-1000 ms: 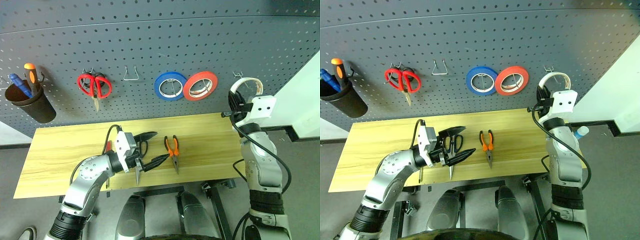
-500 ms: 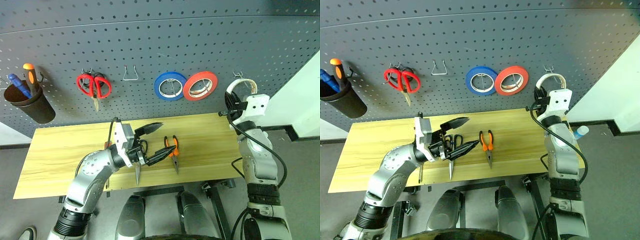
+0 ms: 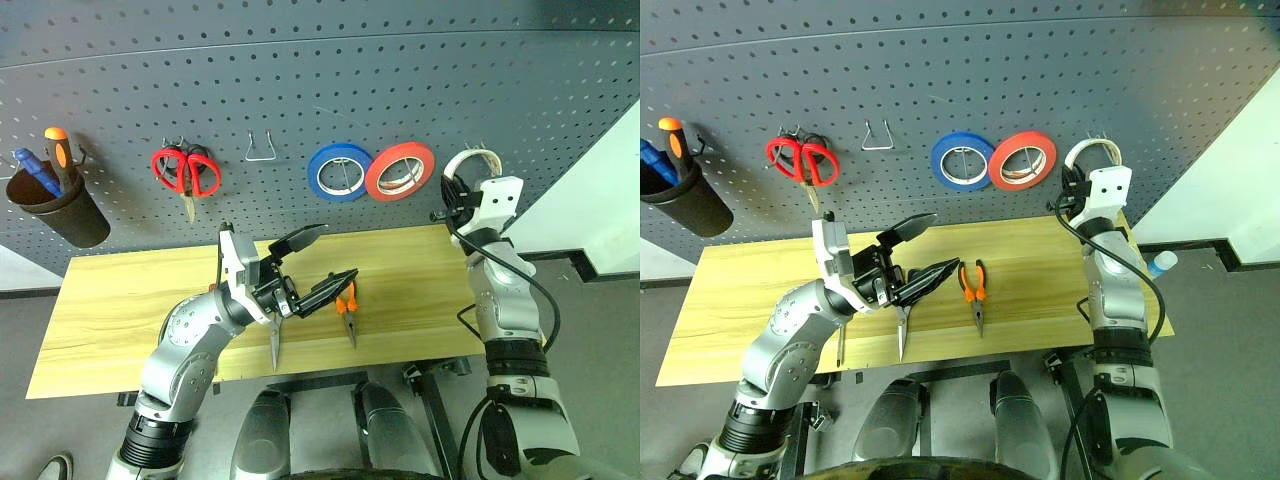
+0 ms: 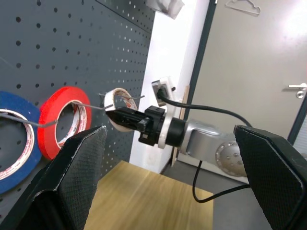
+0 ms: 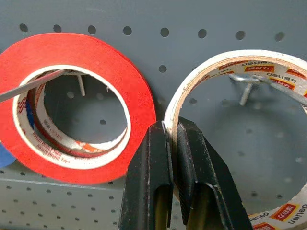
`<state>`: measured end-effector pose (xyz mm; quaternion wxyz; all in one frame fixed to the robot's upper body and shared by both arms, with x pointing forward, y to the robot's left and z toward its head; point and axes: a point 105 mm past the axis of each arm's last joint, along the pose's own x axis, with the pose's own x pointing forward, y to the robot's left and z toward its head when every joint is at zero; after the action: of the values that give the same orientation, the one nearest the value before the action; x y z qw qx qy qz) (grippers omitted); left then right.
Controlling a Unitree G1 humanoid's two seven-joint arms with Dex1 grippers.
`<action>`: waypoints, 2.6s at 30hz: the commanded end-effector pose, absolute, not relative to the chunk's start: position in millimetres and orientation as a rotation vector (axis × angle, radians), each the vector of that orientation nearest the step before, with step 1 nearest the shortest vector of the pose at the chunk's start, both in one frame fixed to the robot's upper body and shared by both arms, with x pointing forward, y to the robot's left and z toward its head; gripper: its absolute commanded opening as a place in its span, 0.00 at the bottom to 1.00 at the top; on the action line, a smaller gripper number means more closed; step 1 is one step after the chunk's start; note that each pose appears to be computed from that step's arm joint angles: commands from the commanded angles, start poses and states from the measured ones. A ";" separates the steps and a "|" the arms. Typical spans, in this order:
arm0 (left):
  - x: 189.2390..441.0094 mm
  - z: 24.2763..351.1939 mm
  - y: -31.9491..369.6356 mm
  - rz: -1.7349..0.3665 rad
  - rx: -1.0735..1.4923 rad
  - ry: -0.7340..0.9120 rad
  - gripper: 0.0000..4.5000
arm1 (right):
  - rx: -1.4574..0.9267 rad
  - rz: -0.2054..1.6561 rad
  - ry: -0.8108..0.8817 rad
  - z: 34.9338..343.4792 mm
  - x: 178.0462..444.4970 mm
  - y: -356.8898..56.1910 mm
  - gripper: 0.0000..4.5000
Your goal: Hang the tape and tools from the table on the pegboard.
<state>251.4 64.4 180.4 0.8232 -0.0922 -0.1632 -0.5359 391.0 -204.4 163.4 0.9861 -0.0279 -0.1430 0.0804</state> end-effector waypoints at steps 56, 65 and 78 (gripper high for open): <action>228.1 112.7 142.5 -0.874 -0.054 -0.074 0.99 | -0.004 0.202 0.170 106.5 259.6 -128.7 0.91; 207.6 90.9 150.6 -0.832 -0.075 0.028 0.99 | 0.006 0.319 0.358 77.6 263.9 -62.3 0.91; 190.3 77.8 142.6 -0.786 -0.110 0.062 0.99 | -0.070 0.459 0.466 59.7 277.7 -29.5 0.91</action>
<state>193.6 146.9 71.0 0.9226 -0.0620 0.0461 -0.3779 279.1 -34.6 57.9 0.9485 -0.0349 0.2326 0.2121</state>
